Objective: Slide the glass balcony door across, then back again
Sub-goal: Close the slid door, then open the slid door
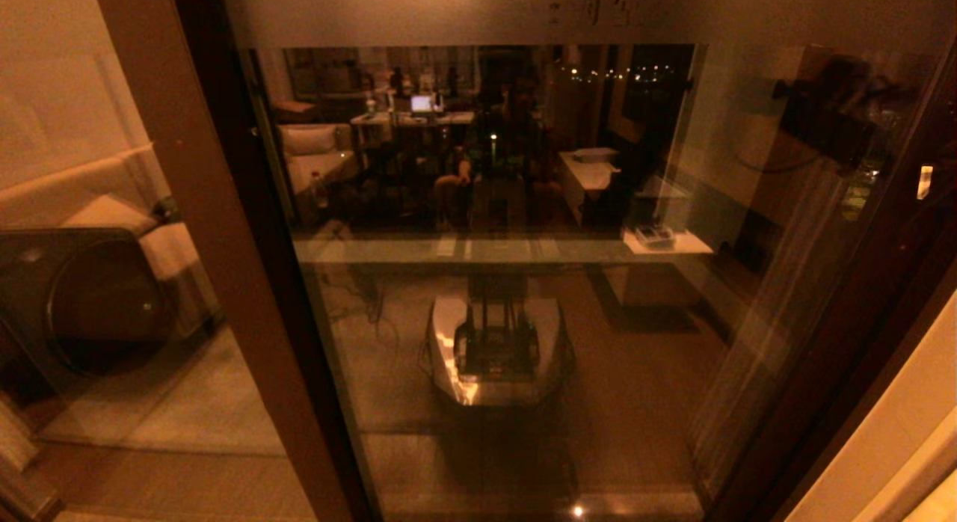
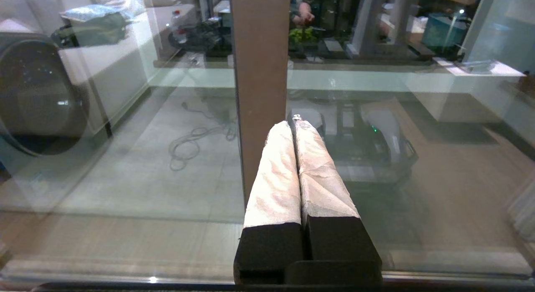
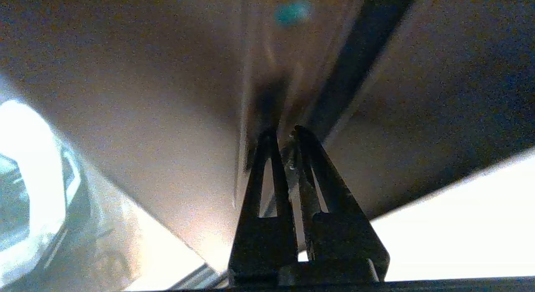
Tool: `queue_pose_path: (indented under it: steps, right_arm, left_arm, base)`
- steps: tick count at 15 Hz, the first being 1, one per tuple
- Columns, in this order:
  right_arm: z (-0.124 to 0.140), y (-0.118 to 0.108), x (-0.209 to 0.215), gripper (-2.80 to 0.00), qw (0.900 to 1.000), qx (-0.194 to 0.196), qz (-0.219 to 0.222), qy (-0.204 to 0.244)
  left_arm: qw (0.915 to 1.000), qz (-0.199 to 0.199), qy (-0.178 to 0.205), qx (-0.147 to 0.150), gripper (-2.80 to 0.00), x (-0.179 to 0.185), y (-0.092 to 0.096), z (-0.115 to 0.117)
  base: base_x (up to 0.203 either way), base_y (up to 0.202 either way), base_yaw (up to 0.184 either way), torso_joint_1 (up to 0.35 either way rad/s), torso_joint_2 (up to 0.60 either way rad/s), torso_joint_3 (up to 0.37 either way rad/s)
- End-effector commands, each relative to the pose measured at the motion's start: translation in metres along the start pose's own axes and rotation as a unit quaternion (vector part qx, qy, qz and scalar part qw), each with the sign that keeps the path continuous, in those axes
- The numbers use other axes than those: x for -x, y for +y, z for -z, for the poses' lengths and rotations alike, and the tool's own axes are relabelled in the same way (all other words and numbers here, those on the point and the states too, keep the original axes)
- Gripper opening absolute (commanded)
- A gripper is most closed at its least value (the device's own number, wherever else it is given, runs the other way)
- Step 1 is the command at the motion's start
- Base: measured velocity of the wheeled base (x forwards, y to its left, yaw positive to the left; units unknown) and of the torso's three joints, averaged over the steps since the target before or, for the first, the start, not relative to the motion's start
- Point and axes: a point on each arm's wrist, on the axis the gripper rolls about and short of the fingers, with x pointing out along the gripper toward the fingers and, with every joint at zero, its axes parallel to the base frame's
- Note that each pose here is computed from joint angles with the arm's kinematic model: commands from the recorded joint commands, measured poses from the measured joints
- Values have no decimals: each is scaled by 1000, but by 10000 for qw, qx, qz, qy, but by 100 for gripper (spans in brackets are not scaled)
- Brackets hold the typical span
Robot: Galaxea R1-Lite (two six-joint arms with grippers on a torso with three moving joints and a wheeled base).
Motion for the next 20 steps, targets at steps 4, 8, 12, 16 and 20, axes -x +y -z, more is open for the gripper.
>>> queue_pose_path:
  steps: [4,8,12,16,20]
  right_arm:
    - [-9,-7,38,-280,9997,-20,-154,-169]
    - [-13,-12,61,-280,9994,-43,-209,-275]
    - [-14,-14,72,-280,9975,-43,-616,-336]
    - [-11,-23,75,-280,9882,-82,-1525,-126]
    - [-10,-24,58,0,9875,-117,-1570,31]
  left_arm:
    - [9999,-4,169,-1,-280,-2,0,9]
    - [9999,0,169,-1,-280,-2,0,9]
    - [9999,2,169,-1,-280,-2,0,9]
    - [9999,-4,169,-1,-280,-2,0,9]
    - [9999,0,169,-1,-280,-2,0,9]
  base:
    - [0,0,0,0,0,0]
    - [0,0,0,0,0,0]
    - [0,0,0,0,0,0]
    - [0,0,0,0,0,0]
    - [0,0,0,0,0,0]
